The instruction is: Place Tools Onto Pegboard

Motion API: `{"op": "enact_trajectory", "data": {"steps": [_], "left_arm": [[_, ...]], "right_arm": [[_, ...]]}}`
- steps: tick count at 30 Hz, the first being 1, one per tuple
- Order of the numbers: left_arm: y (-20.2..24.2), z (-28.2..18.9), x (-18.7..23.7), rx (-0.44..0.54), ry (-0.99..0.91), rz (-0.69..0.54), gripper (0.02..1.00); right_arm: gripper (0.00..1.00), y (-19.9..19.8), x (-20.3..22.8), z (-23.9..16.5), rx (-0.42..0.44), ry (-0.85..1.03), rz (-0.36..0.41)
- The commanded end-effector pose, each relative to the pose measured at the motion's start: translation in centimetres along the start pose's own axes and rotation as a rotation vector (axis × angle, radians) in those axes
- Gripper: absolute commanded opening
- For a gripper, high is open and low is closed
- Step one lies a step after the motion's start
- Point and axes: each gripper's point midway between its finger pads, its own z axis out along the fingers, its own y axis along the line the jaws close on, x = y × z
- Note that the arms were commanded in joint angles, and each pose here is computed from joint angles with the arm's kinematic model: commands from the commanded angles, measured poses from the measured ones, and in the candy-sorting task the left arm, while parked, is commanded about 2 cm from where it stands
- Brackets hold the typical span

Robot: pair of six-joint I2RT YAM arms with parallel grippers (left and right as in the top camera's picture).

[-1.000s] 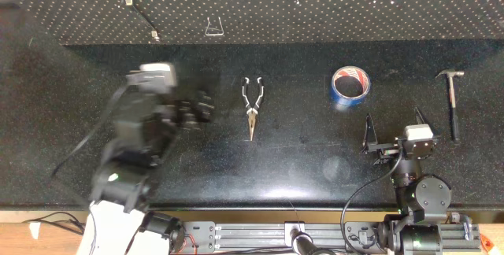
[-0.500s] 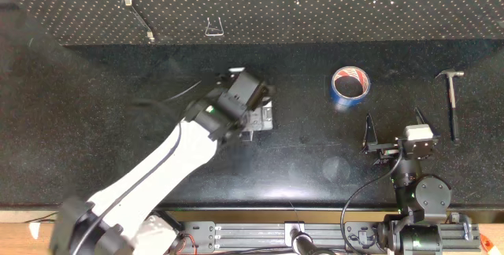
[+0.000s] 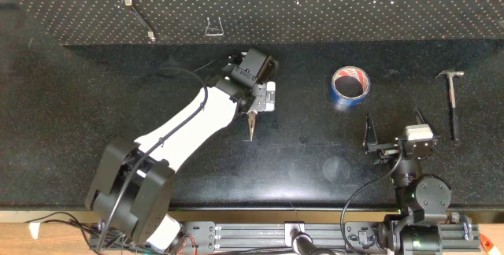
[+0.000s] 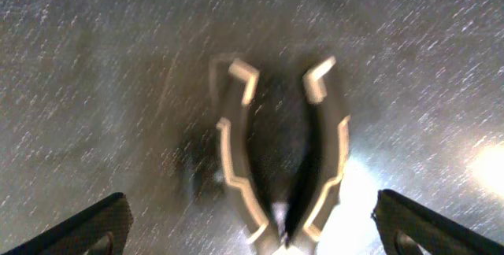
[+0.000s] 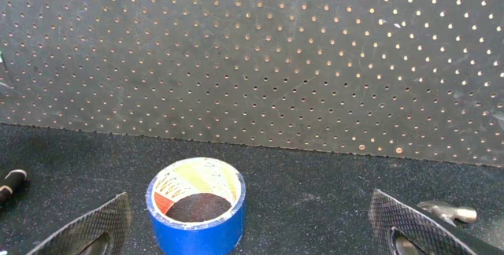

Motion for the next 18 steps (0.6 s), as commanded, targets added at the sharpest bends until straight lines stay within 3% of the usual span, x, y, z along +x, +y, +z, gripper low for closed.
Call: {"op": "enact_trajectory", "data": {"steps": [1,18], "left_arm": [[-0.6,0.7,-0.7,0.018,-0.009,0.006,0.996],[-1.3,3.6,-0.4,0.052,0.029,-0.066,0.996]], "right_arm": [[0.98,0.3,0.1,0.0,-0.018,0.001,-0.011],[0.98,0.3,0.1,0.0,-0.018,0.001,-0.011]]}}
